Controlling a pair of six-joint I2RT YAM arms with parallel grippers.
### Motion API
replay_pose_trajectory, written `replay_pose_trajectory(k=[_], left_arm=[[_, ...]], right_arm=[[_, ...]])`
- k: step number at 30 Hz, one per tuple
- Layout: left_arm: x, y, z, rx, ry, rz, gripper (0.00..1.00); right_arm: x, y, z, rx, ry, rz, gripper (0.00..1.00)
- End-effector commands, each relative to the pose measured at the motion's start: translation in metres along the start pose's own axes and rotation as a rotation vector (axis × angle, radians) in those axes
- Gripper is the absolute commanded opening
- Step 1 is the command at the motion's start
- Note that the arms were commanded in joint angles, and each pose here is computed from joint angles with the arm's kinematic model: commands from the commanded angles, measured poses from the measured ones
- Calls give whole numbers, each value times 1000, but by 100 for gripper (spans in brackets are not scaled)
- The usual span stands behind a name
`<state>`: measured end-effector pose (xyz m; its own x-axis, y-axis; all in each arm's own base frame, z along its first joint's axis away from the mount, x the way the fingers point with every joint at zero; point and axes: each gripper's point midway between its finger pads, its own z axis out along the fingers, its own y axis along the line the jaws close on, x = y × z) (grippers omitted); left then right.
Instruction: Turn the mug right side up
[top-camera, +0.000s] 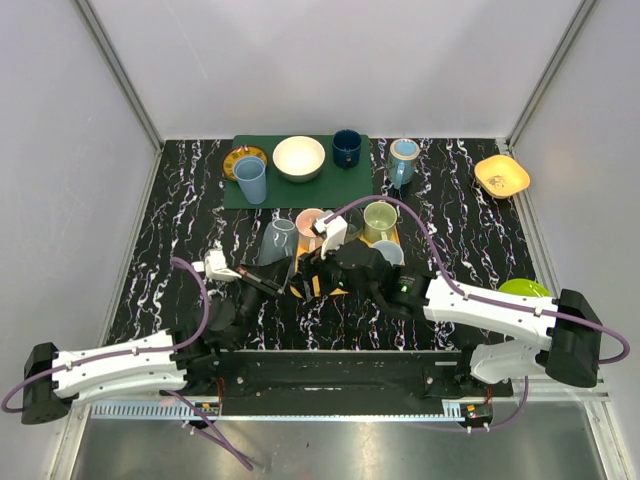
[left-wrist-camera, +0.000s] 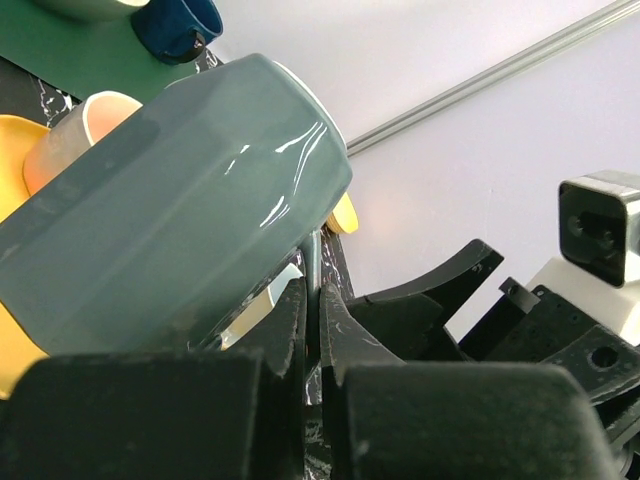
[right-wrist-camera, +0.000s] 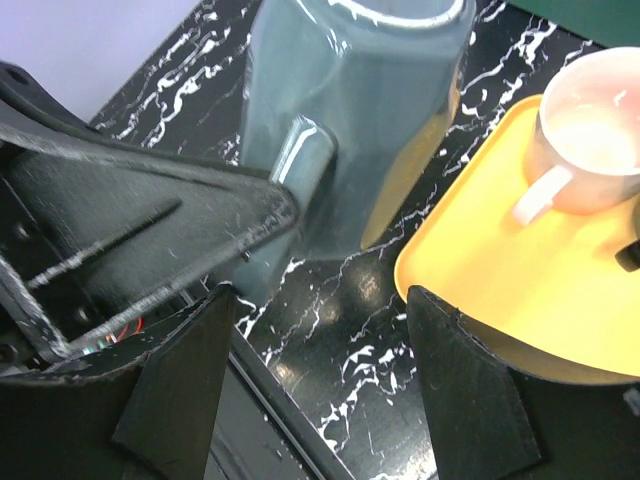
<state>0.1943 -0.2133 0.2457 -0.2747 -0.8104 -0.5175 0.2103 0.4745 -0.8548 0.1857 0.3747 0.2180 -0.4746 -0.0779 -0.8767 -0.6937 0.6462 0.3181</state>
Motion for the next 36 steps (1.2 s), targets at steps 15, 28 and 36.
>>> replay_pose_trajectory(k=[15,28,36], left_arm=[[-12,-79,5,204,12,-271,0],[13,-95,4,242,109,-313,0],[19,-101,-2,254,134,-316,0]], right_arm=[[-40,9,8,0,-176,51,69],[-55,-3,5,44,-307,53,46],[-57,-15,3,101,-334,55,10]])
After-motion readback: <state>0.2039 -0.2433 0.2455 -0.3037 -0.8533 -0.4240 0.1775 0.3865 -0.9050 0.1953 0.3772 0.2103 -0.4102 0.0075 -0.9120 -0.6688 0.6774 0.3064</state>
